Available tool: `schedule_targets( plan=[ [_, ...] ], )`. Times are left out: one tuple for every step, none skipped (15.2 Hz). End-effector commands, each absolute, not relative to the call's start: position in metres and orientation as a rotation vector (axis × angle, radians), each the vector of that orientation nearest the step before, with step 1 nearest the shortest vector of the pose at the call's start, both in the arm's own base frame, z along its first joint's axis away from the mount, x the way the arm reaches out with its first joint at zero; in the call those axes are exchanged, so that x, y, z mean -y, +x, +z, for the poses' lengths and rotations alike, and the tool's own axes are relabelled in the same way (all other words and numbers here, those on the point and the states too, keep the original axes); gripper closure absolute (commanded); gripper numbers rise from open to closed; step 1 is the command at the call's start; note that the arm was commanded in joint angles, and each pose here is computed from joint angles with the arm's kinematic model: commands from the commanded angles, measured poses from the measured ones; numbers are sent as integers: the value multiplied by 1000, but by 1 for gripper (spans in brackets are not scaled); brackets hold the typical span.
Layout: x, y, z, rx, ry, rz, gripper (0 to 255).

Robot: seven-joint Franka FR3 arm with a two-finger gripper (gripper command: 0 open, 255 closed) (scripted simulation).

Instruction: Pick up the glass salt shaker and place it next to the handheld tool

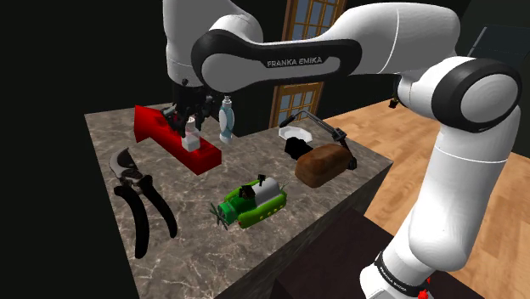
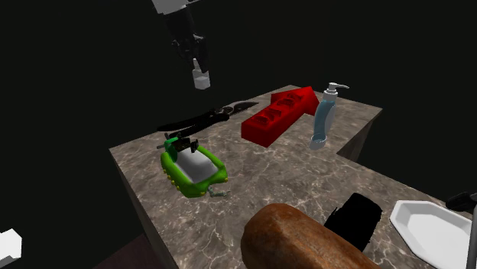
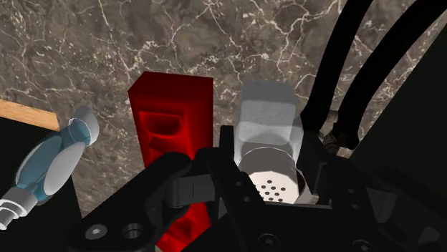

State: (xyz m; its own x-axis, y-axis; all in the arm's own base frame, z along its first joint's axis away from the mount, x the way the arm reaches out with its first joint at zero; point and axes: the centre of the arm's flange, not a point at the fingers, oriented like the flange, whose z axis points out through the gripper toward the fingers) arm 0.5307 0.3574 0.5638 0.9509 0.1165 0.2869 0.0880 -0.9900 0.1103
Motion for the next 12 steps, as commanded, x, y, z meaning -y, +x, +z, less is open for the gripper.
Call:
schedule_targets(
  plan=[
    [-357,531,575,-158,3008,450,255],
    [-357,531,581,-158,3008,450,255],
    [-357,531,586,-158,3008,450,255],
    [-357,531,586,-158,3008,450,255],
    [-344,531,586,-158,3008,450,255],
    [-331,531,587,-158,3008,450,255],
    [-318,531,587,-158,3008,450,255],
    [-304,531,587,-158,3008,450,255],
    [-291,531,587,-158,3008,450,255],
    [-278,531,587,-158,3008,450,255],
    [-265,531,587,-158,3008,450,255],
    [-252,532,587,-158,3008,450,255]
  ],
)
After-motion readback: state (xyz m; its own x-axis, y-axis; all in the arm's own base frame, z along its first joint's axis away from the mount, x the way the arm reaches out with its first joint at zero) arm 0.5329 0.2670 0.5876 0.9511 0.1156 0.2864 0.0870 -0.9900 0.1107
